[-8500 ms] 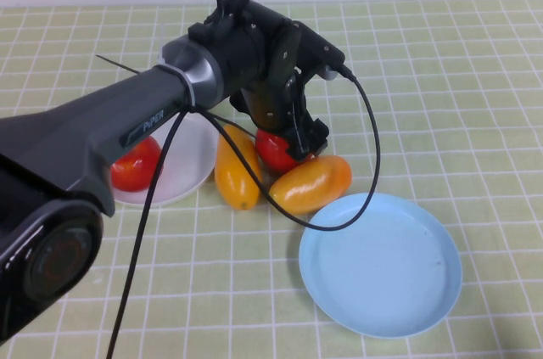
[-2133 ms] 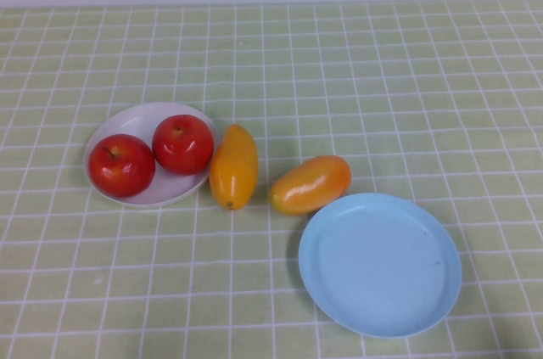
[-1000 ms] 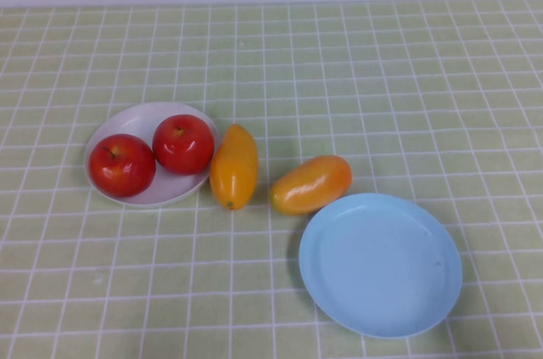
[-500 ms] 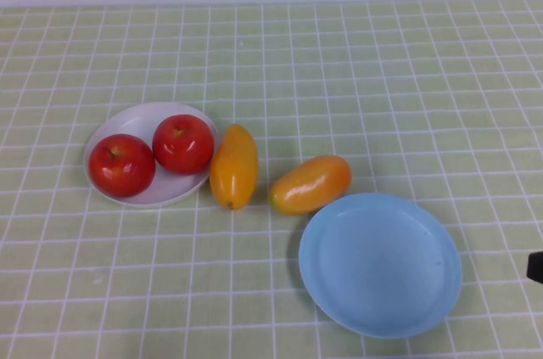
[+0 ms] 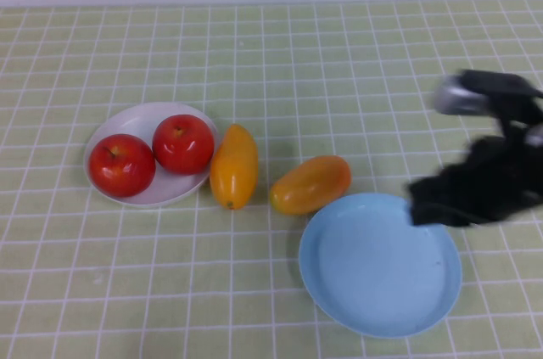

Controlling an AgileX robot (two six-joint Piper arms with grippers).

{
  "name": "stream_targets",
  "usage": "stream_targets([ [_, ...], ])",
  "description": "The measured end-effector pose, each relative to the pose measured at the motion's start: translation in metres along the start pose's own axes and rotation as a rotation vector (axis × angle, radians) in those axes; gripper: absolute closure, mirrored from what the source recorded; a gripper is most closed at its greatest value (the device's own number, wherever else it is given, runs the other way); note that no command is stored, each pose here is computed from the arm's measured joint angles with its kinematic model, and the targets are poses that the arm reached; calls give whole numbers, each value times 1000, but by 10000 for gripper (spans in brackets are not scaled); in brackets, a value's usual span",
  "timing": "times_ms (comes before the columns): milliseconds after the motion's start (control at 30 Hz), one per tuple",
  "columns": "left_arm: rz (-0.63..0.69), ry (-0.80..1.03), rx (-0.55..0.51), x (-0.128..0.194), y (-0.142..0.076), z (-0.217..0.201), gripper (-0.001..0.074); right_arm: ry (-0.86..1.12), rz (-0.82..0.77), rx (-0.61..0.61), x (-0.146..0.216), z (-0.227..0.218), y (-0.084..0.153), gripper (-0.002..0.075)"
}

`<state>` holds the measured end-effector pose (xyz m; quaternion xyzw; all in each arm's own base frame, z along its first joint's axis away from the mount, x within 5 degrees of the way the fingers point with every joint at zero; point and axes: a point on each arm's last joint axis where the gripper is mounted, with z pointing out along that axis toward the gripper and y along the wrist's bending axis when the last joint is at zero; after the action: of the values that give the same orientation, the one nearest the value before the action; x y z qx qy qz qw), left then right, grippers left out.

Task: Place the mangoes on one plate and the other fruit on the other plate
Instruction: Put another type of fruit in the right plate

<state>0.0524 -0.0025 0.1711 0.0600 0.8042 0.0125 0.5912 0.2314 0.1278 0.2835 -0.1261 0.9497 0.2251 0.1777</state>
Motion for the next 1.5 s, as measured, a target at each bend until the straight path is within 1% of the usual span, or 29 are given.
stream_targets([
  [100,0,0,0,0,0,0,731,23,-113,-28,-29,22,35,727],
  [133,0,0,0,0,0,0,731,25,-137,-31,-35,27,41,717],
  [167,0,0,0,0,0,0,731,27,-171,-43,-46,36,54,694],
  [233,0,0,0,0,0,0,731,34,-211,-62,-61,50,72,639],
  [300,0,0,0,0,0,0,731,36,-236,-78,-79,63,85,549],
  [333,0,0,0,0,0,0,731,41,-236,-81,-86,71,88,505],
  [400,0,0,0,0,0,0,731,32,-213,-91,-103,82,95,382],
  [500,0,0,0,0,0,0,731,2,-174,-103,-125,96,101,223],
  [533,0,0,0,0,0,0,731,-1,-158,-102,-130,101,102,183],
  [600,0,0,0,0,0,0,731,-7,-128,-92,-140,116,102,139],
  [700,0,0,0,0,0,0,731,0,-106,-72,-149,141,98,116],
  [967,0,0,0,0,0,0,731,44,-56,-38,-155,195,86,107],
  [1267,0,0,0,0,0,0,731,63,-74,5,-154,216,77,109],
  [1333,0,0,0,0,0,0,731,65,-80,15,-154,218,76,131],
  [1433,0,0,0,0,0,0,731,66,-84,20,-154,218,75,225],
  [1500,0,0,0,0,0,0,731,67,-88,20,-155,216,76,223],
])
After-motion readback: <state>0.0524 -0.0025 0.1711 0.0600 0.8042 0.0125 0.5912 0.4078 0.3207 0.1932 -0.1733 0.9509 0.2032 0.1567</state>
